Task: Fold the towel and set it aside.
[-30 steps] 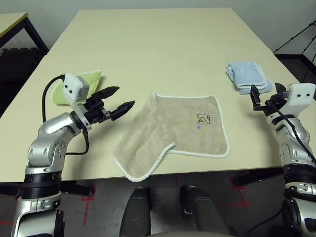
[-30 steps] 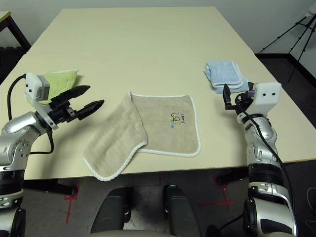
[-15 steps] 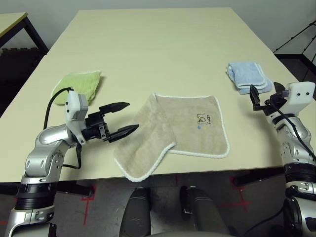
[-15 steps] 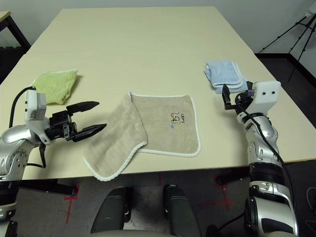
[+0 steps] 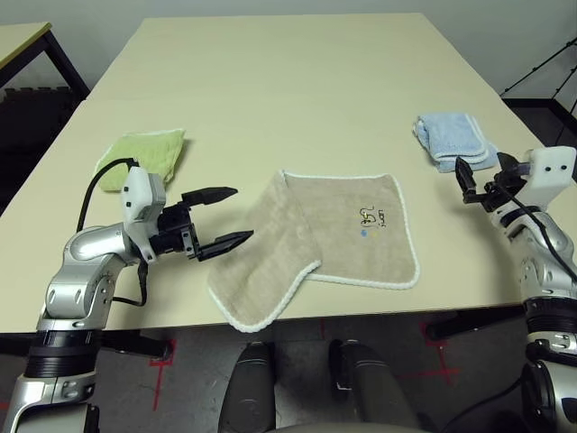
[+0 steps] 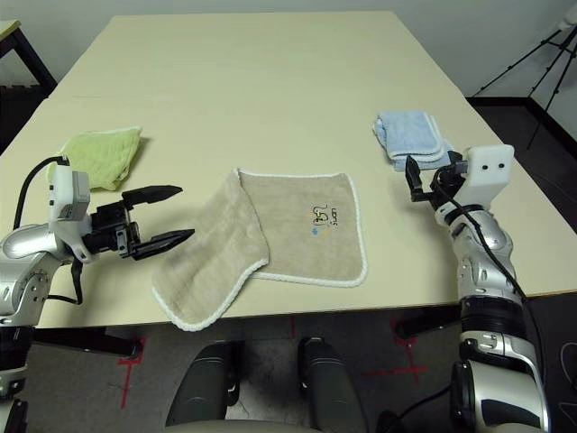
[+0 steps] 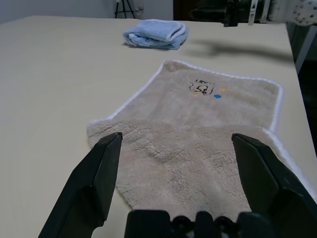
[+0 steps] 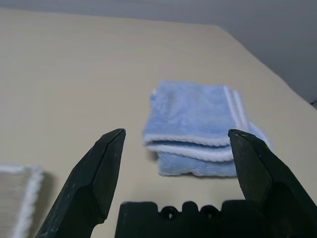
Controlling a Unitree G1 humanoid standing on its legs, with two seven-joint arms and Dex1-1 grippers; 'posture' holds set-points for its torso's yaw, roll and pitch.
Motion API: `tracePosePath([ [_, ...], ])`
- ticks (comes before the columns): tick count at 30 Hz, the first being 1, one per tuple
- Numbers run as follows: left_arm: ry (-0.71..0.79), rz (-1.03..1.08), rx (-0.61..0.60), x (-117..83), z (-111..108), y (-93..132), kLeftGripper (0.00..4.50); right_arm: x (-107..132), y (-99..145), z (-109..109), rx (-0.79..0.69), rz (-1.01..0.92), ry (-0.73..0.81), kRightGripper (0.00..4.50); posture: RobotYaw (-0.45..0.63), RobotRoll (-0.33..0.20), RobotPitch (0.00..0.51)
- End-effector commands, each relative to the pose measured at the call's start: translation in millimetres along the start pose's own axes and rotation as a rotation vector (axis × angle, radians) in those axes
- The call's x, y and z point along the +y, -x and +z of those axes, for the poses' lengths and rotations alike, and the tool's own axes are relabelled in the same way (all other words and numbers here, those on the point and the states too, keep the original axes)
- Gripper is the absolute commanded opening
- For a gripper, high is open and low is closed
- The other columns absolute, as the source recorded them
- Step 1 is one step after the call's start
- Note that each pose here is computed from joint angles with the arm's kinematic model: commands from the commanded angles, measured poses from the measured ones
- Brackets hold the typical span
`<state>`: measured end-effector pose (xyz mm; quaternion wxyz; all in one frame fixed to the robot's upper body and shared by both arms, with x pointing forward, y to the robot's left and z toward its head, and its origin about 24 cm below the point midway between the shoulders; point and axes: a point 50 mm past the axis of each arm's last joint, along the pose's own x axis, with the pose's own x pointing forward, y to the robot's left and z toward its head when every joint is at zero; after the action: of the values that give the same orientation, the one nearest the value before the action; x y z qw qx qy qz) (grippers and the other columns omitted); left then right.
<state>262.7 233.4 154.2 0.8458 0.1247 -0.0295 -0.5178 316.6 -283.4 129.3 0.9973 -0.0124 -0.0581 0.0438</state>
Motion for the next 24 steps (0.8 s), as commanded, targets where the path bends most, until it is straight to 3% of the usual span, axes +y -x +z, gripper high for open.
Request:
tracePosePath([
  [1,-0.003,-0.012,0.018,0,-3,-2,4.48,10,7,21,-0.015,0.131,-0.096,4.50,0.17,0.000,0.127],
  [6,-0.004,-0.007,0.020,1,-3,-4,4.48,27,21,35,0.068,0.300,-0.180,4.50,0.16,0.000,0.131],
  [11,-0.005,-0.001,0.025,4,-4,-6,4.48,39,33,38,0.245,0.438,-0.285,4.50,0.15,0.000,0.130],
  [16,0.001,-0.002,0.032,3,-4,-8,4.48,33,27,28,0.405,0.386,-0.251,4.50,0.15,0.000,0.132],
  [24,0.000,-0.002,0.046,3,-4,-9,4.48,30,4,20,0.463,0.326,-0.171,4.50,0.15,0.000,0.136],
])
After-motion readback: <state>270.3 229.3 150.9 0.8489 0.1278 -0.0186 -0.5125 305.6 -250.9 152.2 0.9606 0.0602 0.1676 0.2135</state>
